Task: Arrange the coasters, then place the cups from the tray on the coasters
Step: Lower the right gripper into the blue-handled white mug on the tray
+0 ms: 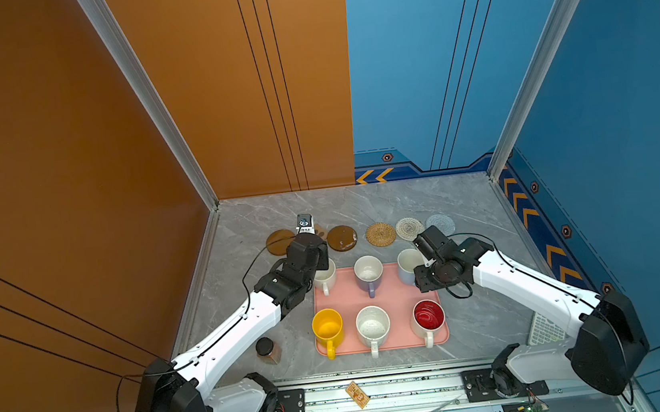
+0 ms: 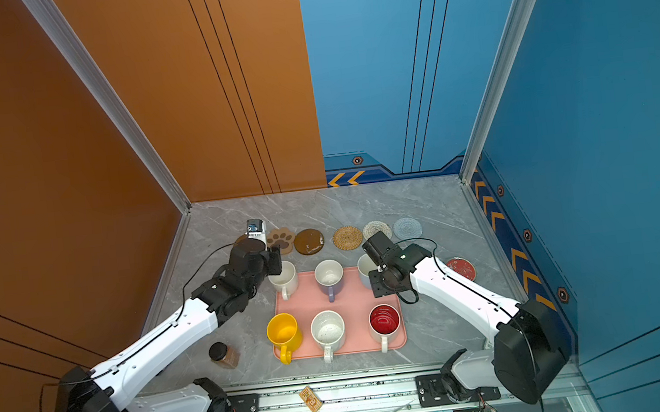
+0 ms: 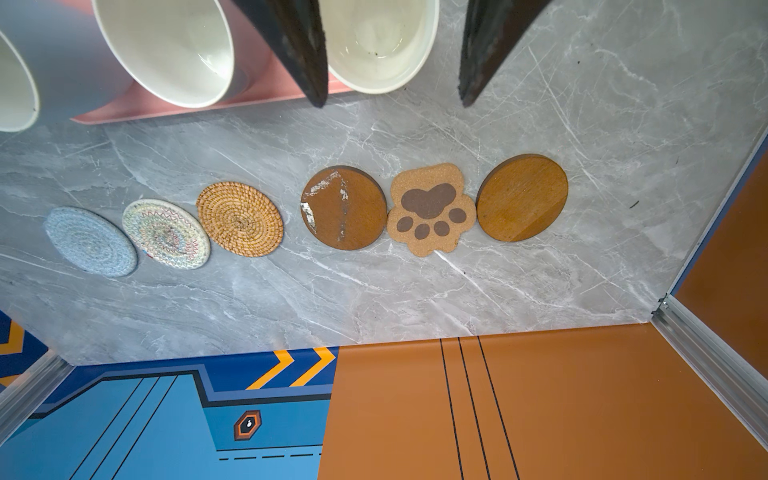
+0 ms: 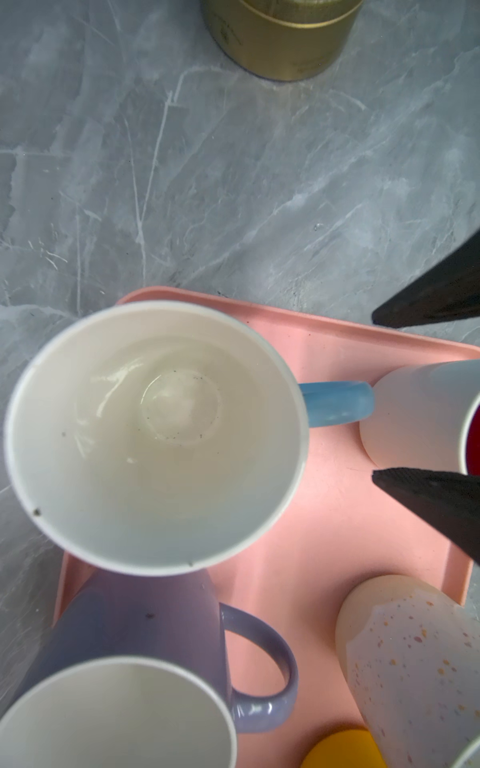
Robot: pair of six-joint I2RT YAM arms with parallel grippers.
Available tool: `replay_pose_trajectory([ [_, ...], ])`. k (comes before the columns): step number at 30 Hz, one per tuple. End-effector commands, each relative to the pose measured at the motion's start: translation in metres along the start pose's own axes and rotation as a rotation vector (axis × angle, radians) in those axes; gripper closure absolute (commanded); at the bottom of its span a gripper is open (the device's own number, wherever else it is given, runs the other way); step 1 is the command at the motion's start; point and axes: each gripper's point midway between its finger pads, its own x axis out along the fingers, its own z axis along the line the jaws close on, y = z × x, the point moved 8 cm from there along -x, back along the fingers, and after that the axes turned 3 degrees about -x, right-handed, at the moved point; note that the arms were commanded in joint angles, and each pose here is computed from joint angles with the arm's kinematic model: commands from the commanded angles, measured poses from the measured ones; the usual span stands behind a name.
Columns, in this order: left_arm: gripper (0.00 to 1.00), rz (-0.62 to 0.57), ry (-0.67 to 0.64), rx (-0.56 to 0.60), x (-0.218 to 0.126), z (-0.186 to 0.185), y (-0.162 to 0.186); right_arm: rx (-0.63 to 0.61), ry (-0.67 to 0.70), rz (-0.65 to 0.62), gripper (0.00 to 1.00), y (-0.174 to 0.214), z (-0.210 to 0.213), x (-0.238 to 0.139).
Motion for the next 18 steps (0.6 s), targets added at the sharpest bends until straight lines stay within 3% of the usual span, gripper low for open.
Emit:
replay_pose_trajectory([
  [1,0.48,0.000,0.007,-0.024,0.002,0.003,0.001,-0.024,-0.021,0.001,0.49,-0.009,0.003,0.001],
  [18,0.48,0.004,0.025,-0.047,0.005,0.005,0.002,-0.015,-0.023,-0.004,0.62,-0.019,0.001,0.018],
])
